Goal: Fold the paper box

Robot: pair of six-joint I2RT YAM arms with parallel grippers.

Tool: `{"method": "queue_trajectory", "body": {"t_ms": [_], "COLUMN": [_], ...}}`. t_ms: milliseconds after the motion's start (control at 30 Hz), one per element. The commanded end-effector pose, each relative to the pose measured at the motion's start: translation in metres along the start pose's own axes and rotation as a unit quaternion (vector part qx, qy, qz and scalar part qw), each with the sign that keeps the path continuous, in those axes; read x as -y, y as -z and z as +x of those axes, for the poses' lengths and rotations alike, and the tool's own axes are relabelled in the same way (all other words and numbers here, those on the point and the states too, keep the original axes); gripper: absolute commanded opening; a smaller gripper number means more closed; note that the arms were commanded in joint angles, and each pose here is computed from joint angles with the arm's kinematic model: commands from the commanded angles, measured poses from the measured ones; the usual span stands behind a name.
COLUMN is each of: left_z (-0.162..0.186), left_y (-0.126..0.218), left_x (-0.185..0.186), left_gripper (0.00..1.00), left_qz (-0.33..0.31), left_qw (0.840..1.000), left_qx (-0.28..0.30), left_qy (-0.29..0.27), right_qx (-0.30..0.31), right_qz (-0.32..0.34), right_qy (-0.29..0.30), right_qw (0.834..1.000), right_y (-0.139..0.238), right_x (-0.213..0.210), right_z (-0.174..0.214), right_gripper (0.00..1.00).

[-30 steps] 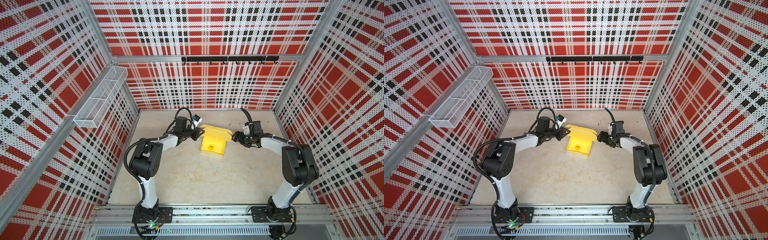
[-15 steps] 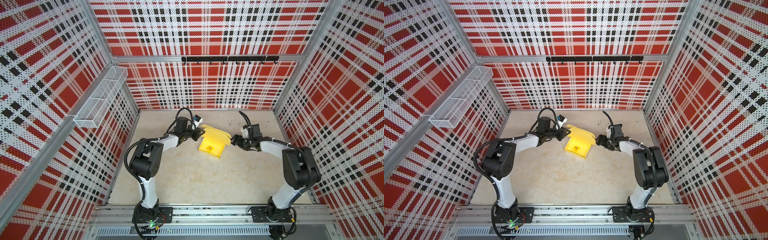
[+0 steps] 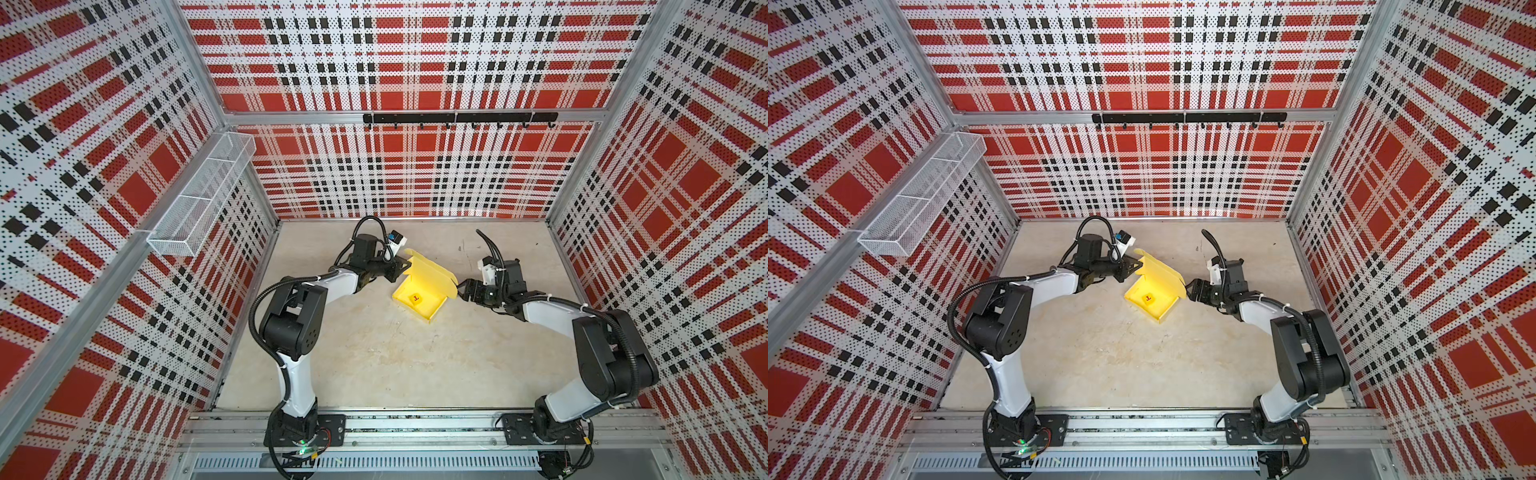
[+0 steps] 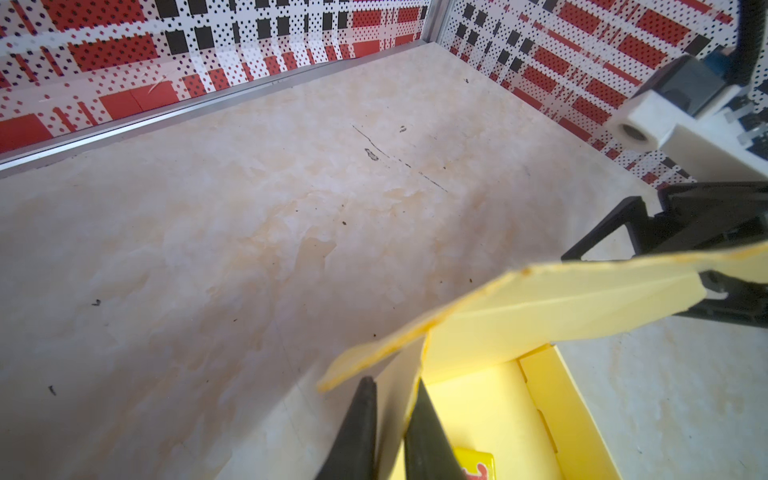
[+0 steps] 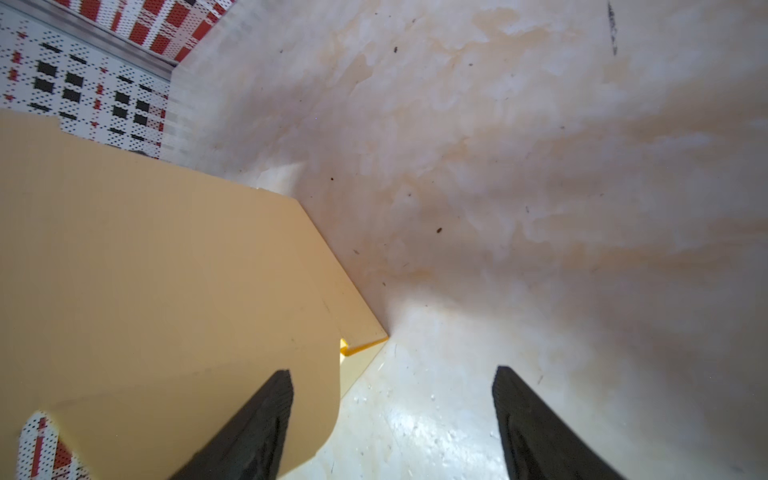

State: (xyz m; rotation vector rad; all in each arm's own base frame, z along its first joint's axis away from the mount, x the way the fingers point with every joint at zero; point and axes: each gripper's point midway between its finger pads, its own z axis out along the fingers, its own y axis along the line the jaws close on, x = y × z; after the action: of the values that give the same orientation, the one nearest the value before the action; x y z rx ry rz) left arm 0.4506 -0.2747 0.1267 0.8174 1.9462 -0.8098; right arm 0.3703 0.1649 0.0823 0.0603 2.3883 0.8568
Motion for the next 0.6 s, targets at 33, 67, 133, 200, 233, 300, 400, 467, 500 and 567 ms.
{"method": "queue_trajectory", "body": {"t_ms": [33, 67, 133, 200, 233, 300, 400, 467, 500, 567], "left_z": [-0.013, -0.013, -0.013, -0.013, -0.013, -0.013, -0.014, -0.013, -0.013, -0.011], "left_y": [0.005, 0.005, 0.005, 0.005, 0.005, 0.005, 0.006, 0.006, 0.005, 0.005], "left_x": [0.009, 0.009, 0.009, 0.01, 0.01, 0.01, 0.01, 0.01, 0.009, 0.009], "left_gripper": [0.17, 0.17, 0.17, 0.17, 0.17, 0.17, 0.17, 0.17, 0.17, 0.17], "left_qz": [0.001, 0.001, 0.001, 0.002, 0.002, 0.002, 0.0, 0.0, -0.001, -0.001], "left_qw": [1.0, 1.0, 1.0, 1.0, 1.0, 1.0, 1.0, 1.0, 1.0, 1.0], "left_qx": [0.015, 0.015, 0.015, 0.015, 0.015, 0.015, 0.016, 0.015, 0.015, 0.013], "left_qy": [-0.007, -0.007, -0.008, -0.009, -0.009, -0.009, -0.009, -0.009, -0.01, -0.01], "right_qx": [0.062, 0.063, 0.061, 0.062, 0.064, 0.073, 0.084, 0.087, 0.086, 0.08], "right_qz": [-0.069, -0.077, -0.089, -0.1, -0.104, -0.116, -0.128, -0.132, -0.131, -0.126], "right_qy": [0.057, 0.061, 0.066, 0.074, 0.08, 0.092, 0.125, 0.136, 0.139, 0.142], "right_qw": [0.994, 0.993, 0.992, 0.99, 0.989, 0.986, 0.98, 0.978, 0.978, 0.979], "right_y": [0.007, 0.006, 0.003, 0.001, 0.0, 0.002, 0.004, 0.006, 0.006, 0.006], "right_x": [-0.03, -0.032, -0.036, -0.04, -0.042, -0.048, -0.055, -0.056, -0.055, -0.051], "right_z": [-0.018, -0.016, -0.012, -0.009, -0.008, -0.006, 0.0, 0.005, 0.007, 0.012], "right_gripper": [0.78, 0.78, 0.78, 0.77, 0.77, 0.76, 0.76, 0.76, 0.76, 0.76]}}
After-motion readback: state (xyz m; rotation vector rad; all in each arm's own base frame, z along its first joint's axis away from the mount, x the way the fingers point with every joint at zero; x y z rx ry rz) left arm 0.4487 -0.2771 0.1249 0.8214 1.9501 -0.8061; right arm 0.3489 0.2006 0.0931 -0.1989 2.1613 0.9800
